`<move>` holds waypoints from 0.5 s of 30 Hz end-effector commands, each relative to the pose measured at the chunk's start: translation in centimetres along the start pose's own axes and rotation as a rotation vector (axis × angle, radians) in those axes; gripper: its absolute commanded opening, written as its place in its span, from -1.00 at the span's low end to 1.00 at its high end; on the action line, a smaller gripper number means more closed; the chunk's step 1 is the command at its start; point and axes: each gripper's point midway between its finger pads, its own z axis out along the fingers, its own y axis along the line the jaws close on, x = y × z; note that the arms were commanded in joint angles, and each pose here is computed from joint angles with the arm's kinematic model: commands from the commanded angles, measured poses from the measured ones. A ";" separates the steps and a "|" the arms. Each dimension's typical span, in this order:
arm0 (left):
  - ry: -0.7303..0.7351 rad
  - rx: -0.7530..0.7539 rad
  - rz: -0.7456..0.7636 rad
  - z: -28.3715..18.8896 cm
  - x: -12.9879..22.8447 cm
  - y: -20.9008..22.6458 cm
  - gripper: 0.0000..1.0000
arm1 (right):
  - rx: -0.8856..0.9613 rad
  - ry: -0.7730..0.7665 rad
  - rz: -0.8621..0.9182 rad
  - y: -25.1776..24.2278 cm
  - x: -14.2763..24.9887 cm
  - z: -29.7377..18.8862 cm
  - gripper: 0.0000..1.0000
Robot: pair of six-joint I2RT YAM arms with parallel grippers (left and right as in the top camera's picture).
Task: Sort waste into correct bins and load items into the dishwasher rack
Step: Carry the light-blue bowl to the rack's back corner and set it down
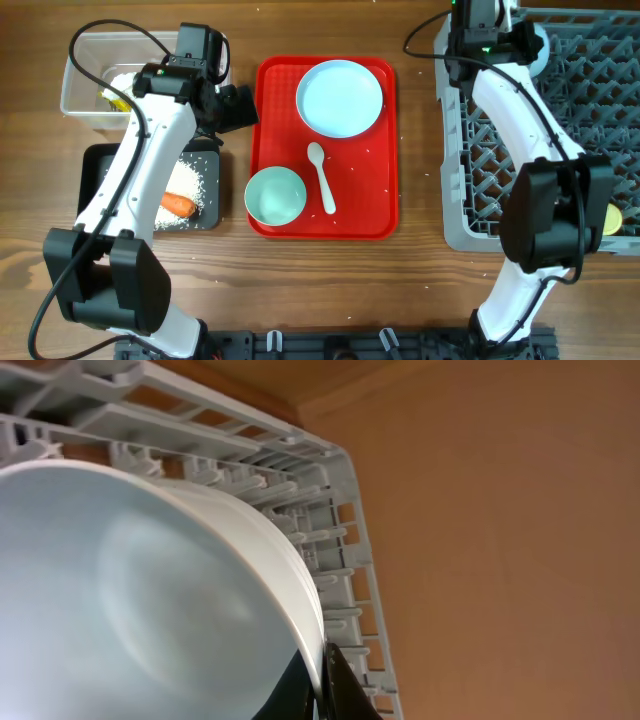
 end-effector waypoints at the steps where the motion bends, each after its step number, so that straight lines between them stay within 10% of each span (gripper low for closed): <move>1: 0.017 -0.002 -0.003 0.5 0.3 0.1 1.00 | -0.023 -0.032 -0.028 1.7 -0.9 -1.1 -0.91; 15: 0.017 -0.002 -0.003 0.5 0.3 0.1 1.00 | 0.012 -0.015 -0.046 1.4 -0.6 -1.1 -0.91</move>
